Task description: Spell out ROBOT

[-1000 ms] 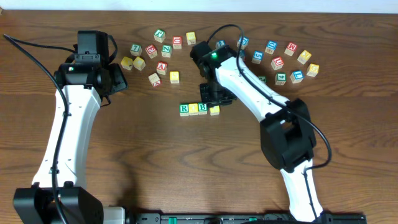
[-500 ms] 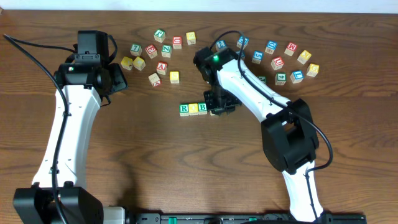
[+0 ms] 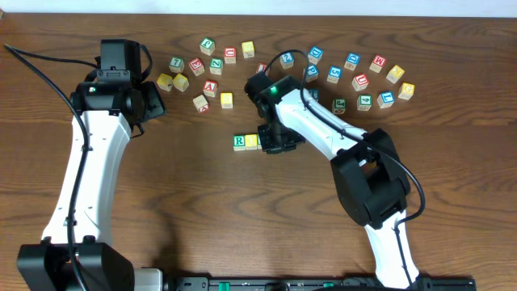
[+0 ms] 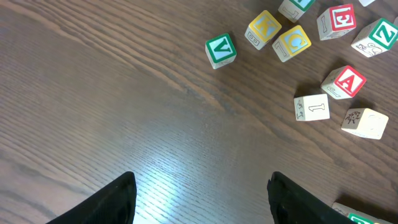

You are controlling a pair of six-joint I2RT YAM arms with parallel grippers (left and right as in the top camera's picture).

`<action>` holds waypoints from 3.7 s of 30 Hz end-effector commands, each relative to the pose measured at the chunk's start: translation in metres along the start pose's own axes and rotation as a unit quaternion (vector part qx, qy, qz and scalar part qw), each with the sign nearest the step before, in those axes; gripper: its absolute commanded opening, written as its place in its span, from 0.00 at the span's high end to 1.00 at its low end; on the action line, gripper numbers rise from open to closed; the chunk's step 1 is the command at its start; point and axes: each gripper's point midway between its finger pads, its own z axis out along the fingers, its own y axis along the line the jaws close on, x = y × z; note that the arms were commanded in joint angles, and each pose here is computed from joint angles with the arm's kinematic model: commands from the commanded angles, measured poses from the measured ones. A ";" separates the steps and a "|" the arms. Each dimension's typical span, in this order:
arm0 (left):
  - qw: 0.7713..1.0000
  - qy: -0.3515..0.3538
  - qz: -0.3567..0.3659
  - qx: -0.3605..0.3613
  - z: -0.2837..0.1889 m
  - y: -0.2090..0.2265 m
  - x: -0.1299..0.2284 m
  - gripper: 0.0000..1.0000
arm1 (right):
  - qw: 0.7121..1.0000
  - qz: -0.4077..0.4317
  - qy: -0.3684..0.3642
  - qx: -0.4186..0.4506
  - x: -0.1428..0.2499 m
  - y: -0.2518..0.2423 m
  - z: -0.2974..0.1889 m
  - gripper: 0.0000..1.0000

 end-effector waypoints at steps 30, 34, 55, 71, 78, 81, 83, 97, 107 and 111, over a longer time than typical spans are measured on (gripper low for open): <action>1.000 -0.007 0.002 -0.005 0.000 0.001 -0.007 0.34 | 0.994 0.056 -0.032 -0.086 -0.032 -0.023 -0.025 0.91; 1.000 -0.007 0.002 -0.005 0.000 0.001 -0.007 0.33 | 0.994 0.050 -0.039 -0.089 -0.033 -0.017 -0.025 0.91; 1.000 -0.007 0.002 -0.005 0.000 0.001 -0.007 0.33 | 0.990 0.043 -0.075 -0.107 -0.049 -0.009 -0.038 0.94; 1.000 -0.011 0.002 -0.004 0.000 0.001 -0.008 0.33 | 0.966 0.066 -0.215 -0.131 -0.105 -0.056 -0.141 0.58; 1.000 -0.011 0.002 -0.004 0.000 0.001 -0.008 0.33 | 0.951 0.074 -0.274 -0.126 -0.124 -0.058 -0.183 0.54; 1.000 -0.011 0.002 -0.004 0.000 0.001 -0.008 0.33 | 0.947 0.079 -0.290 -0.113 -0.129 -0.064 -0.191 0.54; 1.000 -0.011 0.002 -0.004 0.000 0.001 -0.008 0.33 | 0.947 0.082 -0.293 -0.106 -0.129 -0.066 -0.191 0.54; 1.000 -0.010 0.002 -0.004 0.000 0.001 -0.008 0.33 | 0.967 0.147 -0.207 -0.031 -0.130 -0.108 -0.112 0.52; 1.000 -0.011 0.001 -0.004 0.000 0.001 -0.008 0.33 | 0.974 0.165 -0.150 -0.039 -0.134 -0.129 -0.057 0.54; 1.000 -0.011 0.001 -0.004 0.000 0.001 -0.008 0.33 | 0.977 0.159 -0.135 -0.042 -0.135 -0.126 -0.040 0.55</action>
